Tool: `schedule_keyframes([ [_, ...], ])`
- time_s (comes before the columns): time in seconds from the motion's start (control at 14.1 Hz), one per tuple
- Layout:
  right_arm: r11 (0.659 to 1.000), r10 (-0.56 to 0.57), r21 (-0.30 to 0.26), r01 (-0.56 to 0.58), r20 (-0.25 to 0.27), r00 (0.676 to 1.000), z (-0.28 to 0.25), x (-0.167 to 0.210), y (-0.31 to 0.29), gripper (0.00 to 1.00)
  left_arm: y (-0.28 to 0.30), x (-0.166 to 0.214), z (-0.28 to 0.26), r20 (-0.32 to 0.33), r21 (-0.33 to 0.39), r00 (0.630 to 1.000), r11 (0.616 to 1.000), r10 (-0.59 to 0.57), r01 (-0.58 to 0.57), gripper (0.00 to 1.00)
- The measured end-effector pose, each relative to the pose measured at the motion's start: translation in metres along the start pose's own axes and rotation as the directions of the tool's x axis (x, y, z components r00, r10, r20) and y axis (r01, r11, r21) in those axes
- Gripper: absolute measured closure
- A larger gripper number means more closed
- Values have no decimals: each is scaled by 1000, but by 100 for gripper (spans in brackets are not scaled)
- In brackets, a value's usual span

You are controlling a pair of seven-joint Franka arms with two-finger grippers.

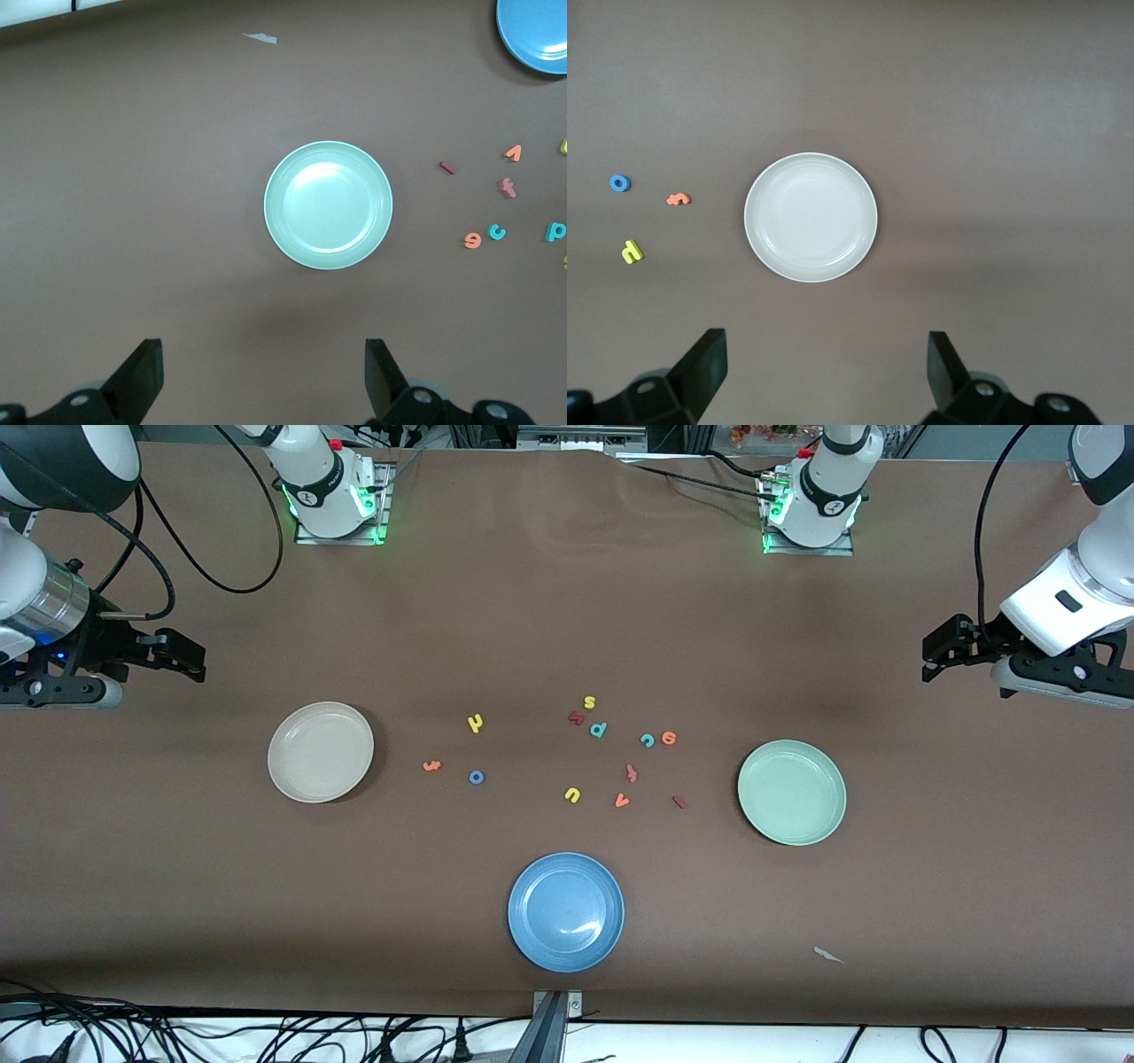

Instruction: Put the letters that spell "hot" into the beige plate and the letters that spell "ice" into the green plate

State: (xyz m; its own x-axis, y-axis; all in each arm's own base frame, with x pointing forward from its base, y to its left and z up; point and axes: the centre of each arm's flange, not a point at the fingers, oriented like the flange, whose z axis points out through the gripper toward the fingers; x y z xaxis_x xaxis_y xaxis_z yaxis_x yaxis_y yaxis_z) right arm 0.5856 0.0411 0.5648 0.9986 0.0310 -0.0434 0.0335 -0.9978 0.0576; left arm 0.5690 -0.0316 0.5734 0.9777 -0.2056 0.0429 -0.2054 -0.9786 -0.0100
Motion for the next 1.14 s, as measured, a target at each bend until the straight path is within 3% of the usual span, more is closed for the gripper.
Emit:
schedule_keyframes([
  [1.14,1000,0,0,0,0,1000,0,0,0,0,-4,1,4,10,26,1000,1000,3,-3,0],
])
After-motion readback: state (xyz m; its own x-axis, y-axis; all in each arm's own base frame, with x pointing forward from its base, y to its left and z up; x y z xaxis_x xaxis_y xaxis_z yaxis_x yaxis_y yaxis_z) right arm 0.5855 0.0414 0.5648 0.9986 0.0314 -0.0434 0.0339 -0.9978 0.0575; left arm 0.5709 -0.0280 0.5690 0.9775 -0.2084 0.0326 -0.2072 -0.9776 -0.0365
